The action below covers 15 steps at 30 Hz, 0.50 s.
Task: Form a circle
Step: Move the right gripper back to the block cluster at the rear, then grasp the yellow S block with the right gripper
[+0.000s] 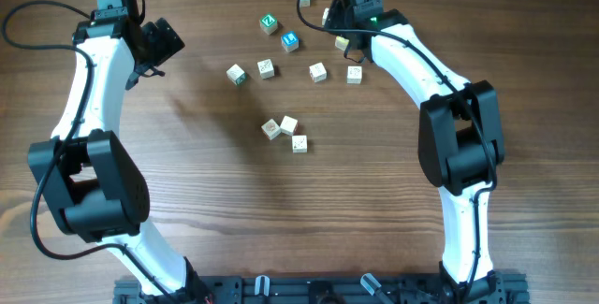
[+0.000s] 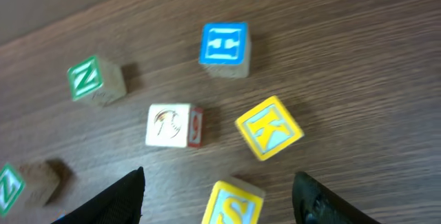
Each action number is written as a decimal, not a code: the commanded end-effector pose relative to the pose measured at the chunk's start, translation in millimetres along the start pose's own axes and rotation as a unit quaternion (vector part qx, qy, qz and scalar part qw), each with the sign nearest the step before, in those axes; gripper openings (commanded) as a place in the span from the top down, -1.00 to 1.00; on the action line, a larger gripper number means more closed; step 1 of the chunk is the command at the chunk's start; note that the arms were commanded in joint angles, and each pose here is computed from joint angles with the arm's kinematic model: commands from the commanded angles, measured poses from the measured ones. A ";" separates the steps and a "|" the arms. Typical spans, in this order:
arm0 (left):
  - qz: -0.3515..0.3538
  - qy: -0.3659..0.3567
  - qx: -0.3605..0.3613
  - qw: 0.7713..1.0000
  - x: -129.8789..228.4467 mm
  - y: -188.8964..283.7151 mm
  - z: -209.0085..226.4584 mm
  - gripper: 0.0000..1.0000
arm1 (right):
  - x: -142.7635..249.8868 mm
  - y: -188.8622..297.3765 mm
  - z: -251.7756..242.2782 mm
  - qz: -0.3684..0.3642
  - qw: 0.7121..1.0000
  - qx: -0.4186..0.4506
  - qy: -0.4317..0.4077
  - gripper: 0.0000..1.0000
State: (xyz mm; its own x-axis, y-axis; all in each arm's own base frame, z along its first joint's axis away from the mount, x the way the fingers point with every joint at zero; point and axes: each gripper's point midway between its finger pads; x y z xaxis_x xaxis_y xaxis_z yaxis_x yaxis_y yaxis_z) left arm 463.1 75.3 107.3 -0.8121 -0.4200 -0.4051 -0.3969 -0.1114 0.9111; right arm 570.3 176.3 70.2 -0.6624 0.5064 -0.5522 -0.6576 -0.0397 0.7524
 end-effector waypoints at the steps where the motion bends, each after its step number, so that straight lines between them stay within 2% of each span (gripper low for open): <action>1: -0.002 0.005 0.001 1.000 -0.9 0.3 0.1 -1.00 | 4.2 -12.4 -10.0 -0.013 0.999 0.028 -0.015 -0.38; 7: -0.002 0.005 0.001 1.000 -0.9 0.3 0.1 -1.00 | 29.3 -36.7 -21.6 0.018 0.999 0.039 -0.008 -0.40; 11: -0.002 0.005 0.001 1.000 -0.9 0.3 0.1 -1.00 | 31.4 -39.6 -23.6 0.019 0.999 0.041 -0.008 -0.38; 15: -0.002 0.005 0.001 1.000 -0.9 0.3 0.1 -1.00 | 34.9 -39.1 -26.9 0.026 0.998 0.048 -0.004 -0.10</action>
State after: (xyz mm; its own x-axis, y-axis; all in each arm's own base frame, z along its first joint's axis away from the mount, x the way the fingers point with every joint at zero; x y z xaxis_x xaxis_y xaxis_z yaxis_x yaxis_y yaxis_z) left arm 463.1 75.3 107.3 -0.8121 -0.4200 -0.4051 -0.3969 -0.1114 0.9111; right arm 565.8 169.4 19.7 -0.6810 0.5179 -0.5177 -0.5991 0.0126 0.8006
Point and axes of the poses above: each gripper's point midway between its finger pads, its own y axis back along the fingers, its own z axis along the line the jaws close on, x = y × z, and after that the axes turned 12 degrees about -y, right-handed
